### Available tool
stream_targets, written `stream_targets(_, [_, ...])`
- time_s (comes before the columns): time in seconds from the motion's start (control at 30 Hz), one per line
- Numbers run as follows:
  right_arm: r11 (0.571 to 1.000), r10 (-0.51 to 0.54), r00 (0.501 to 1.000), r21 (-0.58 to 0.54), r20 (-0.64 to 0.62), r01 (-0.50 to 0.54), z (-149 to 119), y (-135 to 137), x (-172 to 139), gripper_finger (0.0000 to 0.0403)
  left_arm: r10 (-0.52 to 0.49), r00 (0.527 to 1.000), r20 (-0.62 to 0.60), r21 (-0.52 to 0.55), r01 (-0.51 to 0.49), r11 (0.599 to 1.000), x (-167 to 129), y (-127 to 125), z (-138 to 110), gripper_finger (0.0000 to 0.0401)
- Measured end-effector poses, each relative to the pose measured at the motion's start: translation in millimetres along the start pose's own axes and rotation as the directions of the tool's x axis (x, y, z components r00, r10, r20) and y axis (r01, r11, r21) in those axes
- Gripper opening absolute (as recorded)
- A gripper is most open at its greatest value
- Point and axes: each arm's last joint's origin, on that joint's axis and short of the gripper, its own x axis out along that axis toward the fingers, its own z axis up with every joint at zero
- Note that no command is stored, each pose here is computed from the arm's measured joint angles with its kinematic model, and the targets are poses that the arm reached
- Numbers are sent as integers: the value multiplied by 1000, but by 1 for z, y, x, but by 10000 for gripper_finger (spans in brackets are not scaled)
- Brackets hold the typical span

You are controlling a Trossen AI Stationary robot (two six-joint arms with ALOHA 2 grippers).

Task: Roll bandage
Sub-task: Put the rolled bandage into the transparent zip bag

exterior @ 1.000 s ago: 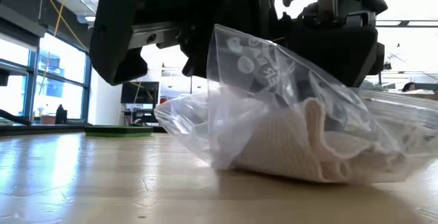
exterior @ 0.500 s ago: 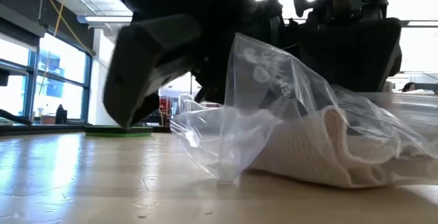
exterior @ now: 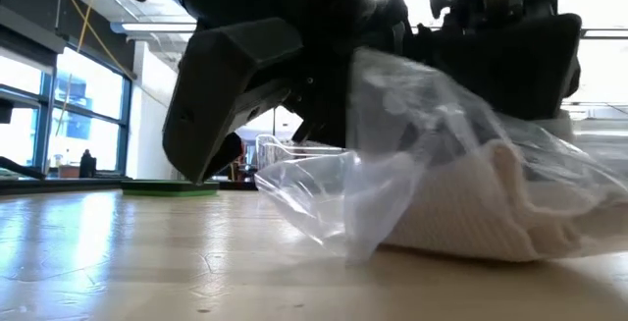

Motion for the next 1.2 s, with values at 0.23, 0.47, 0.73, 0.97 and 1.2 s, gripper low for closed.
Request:
stream_targets(0.23, [1000, 18, 1000, -23, 25, -17, -1, 7, -14, 190, 19, 1000, 6, 18, -19, 1000, -10, 1, 7, 10])
stream_targets(0.47, [999, 6, 1000, -37, 29, -5, -6, 10, -18, 190, 27, 999, -25, 43, -26, 999, -13, -1, 7, 3])
stream_targets(0.73, [999, -2, 999, -53, 49, 4, -7, 12, -19, 190, 23, 1000, 0, 3, -23, 1000, -19, -7, 13, 10])
stream_targets(0.97, [997, -18, 998, -67, 54, 22, -7, 10, -19, 190, -84, 996, 11, -78, 85, 993, -26, 11, 25, 53])
stream_targets(1.2, [998, -44, 998, -50, 53, 47, -8, 8, -18, 190, -126, 992, -4, -56, 125, 991, -25, 18, 21, 103])
